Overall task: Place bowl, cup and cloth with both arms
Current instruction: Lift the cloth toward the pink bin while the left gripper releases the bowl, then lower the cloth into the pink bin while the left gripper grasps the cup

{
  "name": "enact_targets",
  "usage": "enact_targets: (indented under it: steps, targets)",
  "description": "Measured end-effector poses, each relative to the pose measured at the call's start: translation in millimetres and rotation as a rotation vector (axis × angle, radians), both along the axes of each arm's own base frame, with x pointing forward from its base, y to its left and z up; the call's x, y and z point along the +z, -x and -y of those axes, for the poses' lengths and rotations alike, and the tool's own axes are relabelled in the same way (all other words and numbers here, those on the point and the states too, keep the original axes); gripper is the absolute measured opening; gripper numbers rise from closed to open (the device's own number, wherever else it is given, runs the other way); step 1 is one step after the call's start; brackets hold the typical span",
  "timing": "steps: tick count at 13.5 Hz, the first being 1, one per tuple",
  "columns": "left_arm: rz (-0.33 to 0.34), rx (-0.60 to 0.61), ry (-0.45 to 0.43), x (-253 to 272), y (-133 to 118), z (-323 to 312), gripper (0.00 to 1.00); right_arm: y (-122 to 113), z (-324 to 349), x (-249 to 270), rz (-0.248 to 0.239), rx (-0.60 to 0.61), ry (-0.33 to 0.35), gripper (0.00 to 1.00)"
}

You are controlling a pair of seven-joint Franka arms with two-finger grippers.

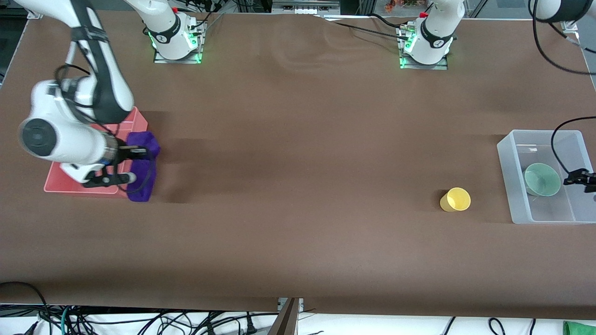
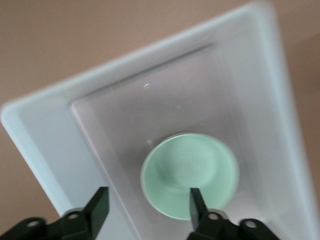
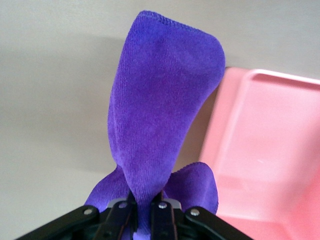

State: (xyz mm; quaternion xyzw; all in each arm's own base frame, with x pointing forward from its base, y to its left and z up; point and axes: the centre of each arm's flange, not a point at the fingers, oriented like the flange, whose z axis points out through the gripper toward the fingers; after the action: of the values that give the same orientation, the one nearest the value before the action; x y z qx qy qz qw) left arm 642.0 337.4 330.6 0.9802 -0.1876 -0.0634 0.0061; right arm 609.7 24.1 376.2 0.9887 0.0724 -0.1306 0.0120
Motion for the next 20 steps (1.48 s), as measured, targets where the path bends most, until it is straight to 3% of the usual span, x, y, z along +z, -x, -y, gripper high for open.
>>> enact_targets:
  steps: [2, 5, 7, 10, 14, 15, 18, 20]
  targets:
    - [-0.026, 0.016, 0.001, 54.1, -15.5, 71.6, 0.99, -3.9, 32.4, 29.7, -0.029, 0.043, 0.017, 0.12]
    - [-0.063, 0.149, -0.013, 72.1, -39.0, 199.4, 1.00, 3.4, 78.8, 35.4, -0.091, 0.074, 0.040, 0.12]
    - [-0.100, 0.225, 0.067, 46.4, -44.0, 250.8, 1.00, 11.1, 109.5, 23.5, -0.129, 0.080, 0.042, 0.12]
    - [-0.097, 0.263, 0.104, -5.5, -44.3, 253.2, 0.99, 28.2, 140.9, -21.3, -0.171, 0.052, 0.039, 0.12]
    - [-0.071, 0.300, 0.153, -88.7, -38.5, 264.9, 0.92, 49.3, 160.1, -83.9, -0.146, 0.036, 0.044, 0.12]
    - [-0.080, 0.304, 0.156, -102.5, -37.2, 266.6, 0.86, 55.0, 163.4, -96.6, -0.136, 0.034, 0.046, 0.12]
    - [-0.086, 0.323, 0.155, -112.0, -36.4, 262.7, 0.51, 69.6, 168.6, -125.4, -0.105, 0.032, 0.049, 0.12]
    - [-0.078, 0.339, 0.153, -107.6, -38.1, 259.2, 0.30, 73.8, 168.8, -133.4, -0.103, 0.033, 0.049, 0.27]
